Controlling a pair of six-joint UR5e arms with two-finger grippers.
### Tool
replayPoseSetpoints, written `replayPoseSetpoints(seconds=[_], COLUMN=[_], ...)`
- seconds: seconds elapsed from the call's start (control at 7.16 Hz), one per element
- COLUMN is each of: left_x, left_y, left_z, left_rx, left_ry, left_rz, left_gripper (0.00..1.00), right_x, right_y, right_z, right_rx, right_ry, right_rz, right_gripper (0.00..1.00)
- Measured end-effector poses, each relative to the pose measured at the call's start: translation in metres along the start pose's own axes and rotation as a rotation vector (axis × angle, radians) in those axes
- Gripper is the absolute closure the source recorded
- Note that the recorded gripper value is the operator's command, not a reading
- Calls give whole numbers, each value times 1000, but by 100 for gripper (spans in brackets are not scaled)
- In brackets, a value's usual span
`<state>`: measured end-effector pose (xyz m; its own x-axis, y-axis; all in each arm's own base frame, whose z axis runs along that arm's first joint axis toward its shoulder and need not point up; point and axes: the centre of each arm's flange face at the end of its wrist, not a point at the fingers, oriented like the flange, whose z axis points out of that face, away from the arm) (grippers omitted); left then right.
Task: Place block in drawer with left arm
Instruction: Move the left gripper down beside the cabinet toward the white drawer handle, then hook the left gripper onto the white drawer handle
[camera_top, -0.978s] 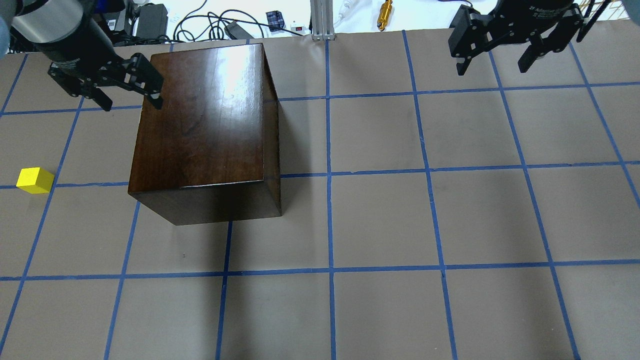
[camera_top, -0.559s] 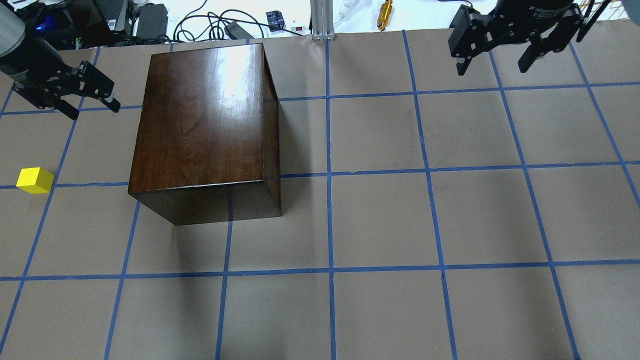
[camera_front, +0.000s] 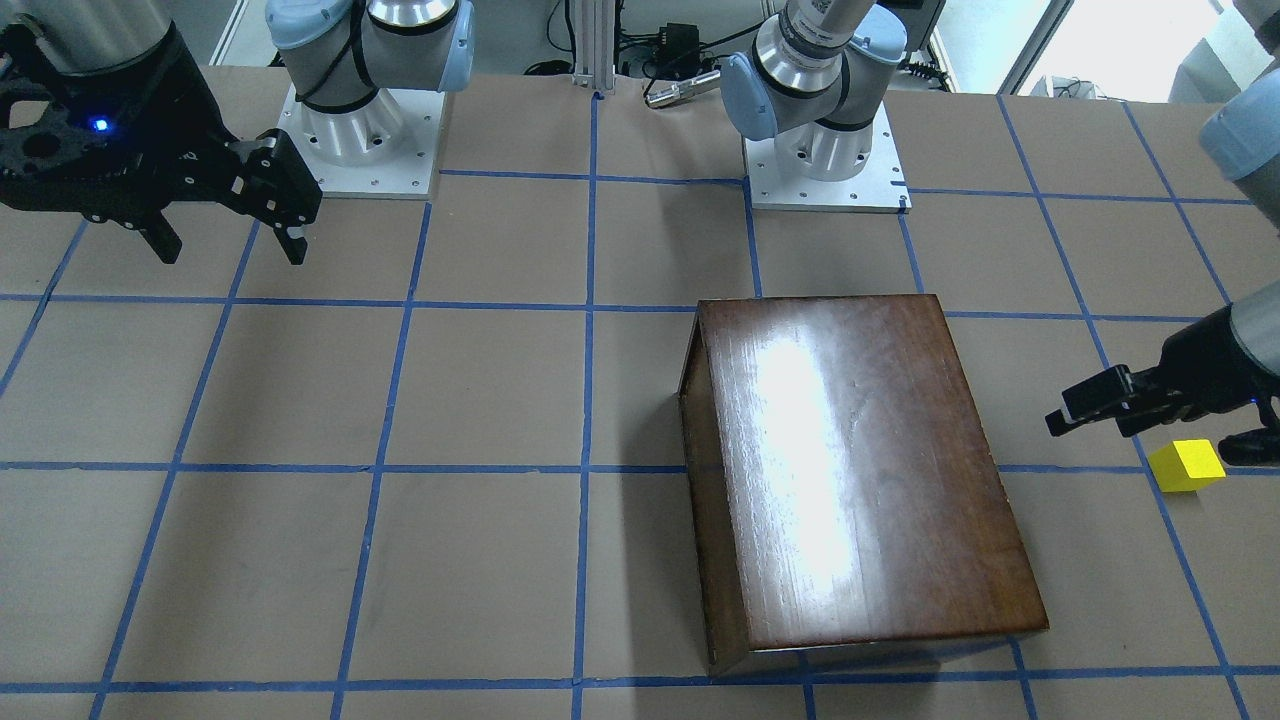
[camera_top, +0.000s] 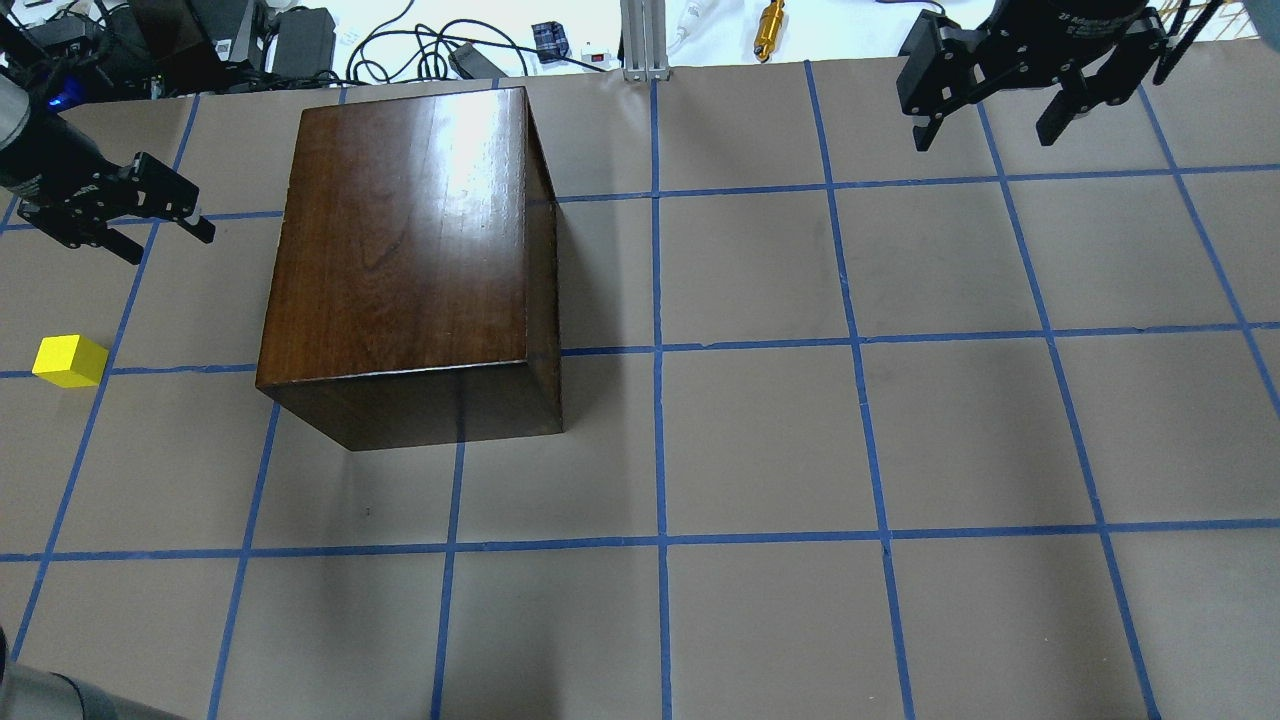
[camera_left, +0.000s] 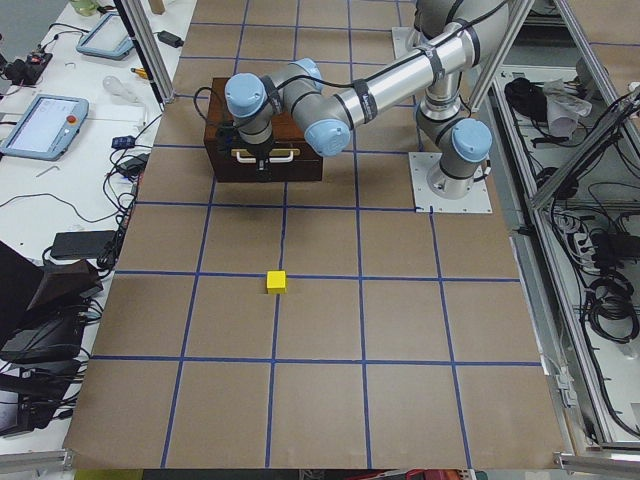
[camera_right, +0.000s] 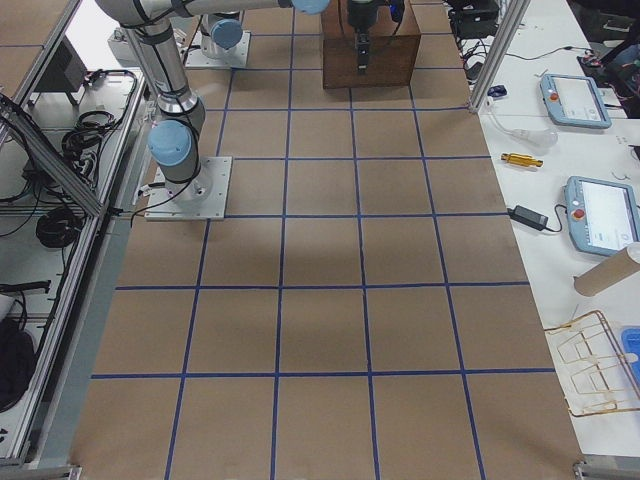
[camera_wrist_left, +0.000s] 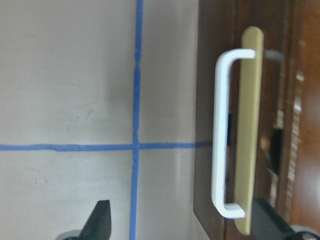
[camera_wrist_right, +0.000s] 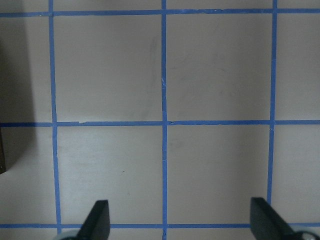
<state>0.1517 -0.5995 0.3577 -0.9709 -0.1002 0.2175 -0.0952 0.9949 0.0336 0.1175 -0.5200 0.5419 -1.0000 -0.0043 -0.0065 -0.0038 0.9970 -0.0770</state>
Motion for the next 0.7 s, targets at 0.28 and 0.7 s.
replayPoseSetpoints(seconds=[0.28, 0.7], left_x=[11, 22], left_y=[-11, -10], left_z=[26, 53], left_rx=[-23, -33], left_ry=[3, 3], left_rz=[-12, 32], left_gripper=[0, 0], right_x=[0, 0], right_y=[0, 0], right_z=[0, 0], right_rx=[0, 1], right_ry=[0, 0], right_rz=[-1, -1], right_gripper=[0, 0])
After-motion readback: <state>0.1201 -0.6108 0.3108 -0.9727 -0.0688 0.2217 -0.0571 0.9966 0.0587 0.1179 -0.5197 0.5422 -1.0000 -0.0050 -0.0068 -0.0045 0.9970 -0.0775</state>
